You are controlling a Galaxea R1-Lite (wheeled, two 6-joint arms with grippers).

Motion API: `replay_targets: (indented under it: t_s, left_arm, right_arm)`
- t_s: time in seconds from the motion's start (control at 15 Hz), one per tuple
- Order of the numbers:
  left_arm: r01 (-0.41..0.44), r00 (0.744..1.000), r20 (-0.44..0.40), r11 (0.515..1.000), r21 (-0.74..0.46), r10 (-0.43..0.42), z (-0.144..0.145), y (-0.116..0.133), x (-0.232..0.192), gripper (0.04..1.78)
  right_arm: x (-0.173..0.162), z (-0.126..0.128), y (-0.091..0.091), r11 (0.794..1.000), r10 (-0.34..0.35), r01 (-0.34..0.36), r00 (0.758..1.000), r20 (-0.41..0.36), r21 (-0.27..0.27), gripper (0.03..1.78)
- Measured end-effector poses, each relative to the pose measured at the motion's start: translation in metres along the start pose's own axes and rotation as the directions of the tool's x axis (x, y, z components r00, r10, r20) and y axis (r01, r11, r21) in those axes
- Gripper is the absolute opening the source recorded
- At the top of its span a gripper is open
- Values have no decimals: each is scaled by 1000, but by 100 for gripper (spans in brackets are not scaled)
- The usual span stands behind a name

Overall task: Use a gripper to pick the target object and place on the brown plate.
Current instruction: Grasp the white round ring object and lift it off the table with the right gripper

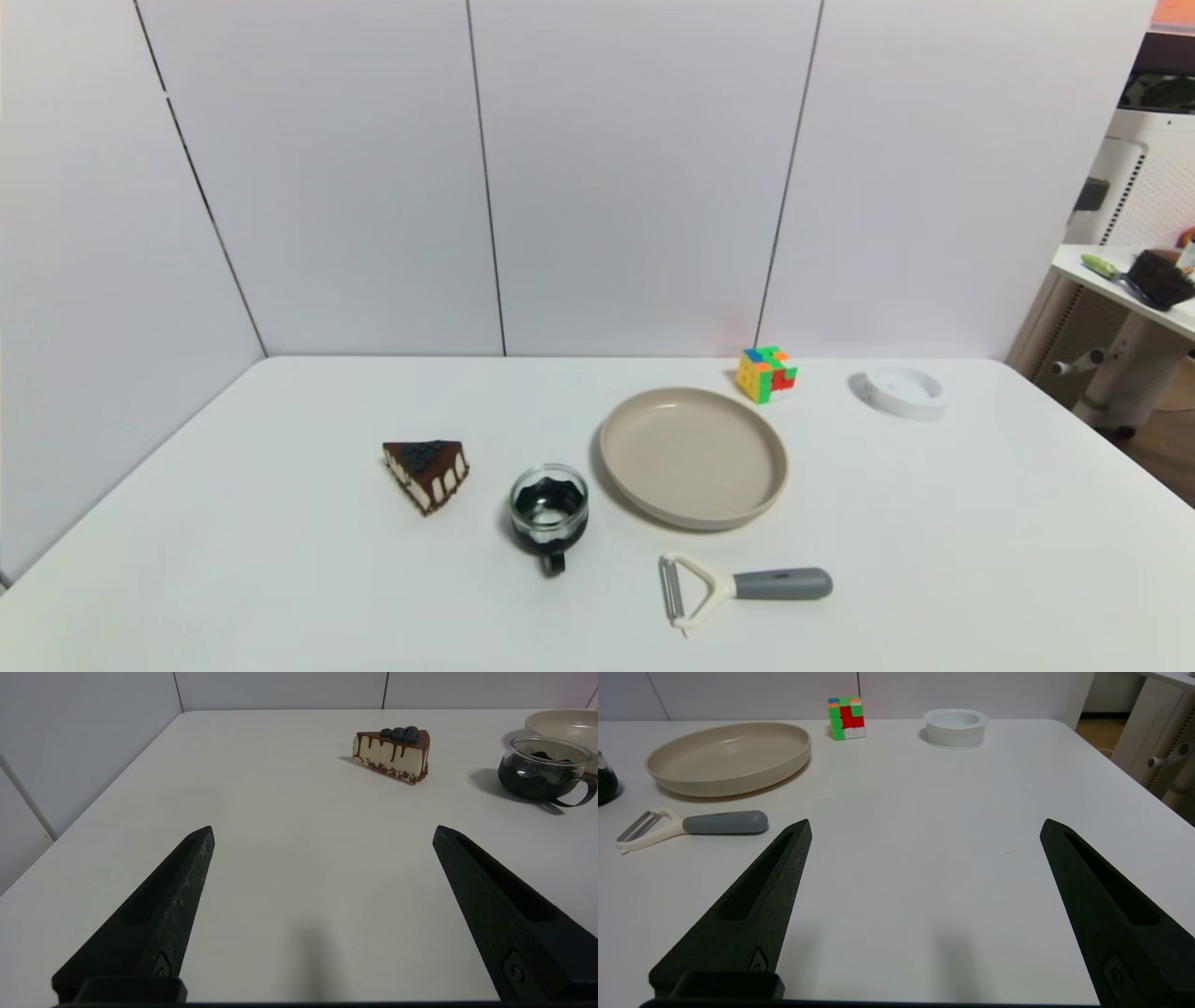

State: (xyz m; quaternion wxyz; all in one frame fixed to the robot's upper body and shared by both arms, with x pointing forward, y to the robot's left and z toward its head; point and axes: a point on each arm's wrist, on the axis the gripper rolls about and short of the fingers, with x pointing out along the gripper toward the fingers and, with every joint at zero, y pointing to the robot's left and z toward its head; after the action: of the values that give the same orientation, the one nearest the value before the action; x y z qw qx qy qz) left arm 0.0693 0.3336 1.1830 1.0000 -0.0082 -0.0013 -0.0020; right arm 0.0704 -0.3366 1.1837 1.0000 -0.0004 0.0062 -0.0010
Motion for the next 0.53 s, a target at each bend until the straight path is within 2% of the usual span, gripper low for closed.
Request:
replay_targets:
  t_s: [0.13,0.27,0.53]
  left_arm:
    - [0,1000,0,1000,0,0,0,0,0,169]
    - [0,1000,0,1000,0,0,0,0,0,169]
    - [0,1000,0,1000,0,0,0,0,0,169]
  right_arm:
    - [4,15,0,1000,2,-2,1000,-8,-9,169]
    - [15,43,0,999,6,-6,1000,-24,-40,169]
    - [69,133,0,996,14,-18,999,-45,-88,169]
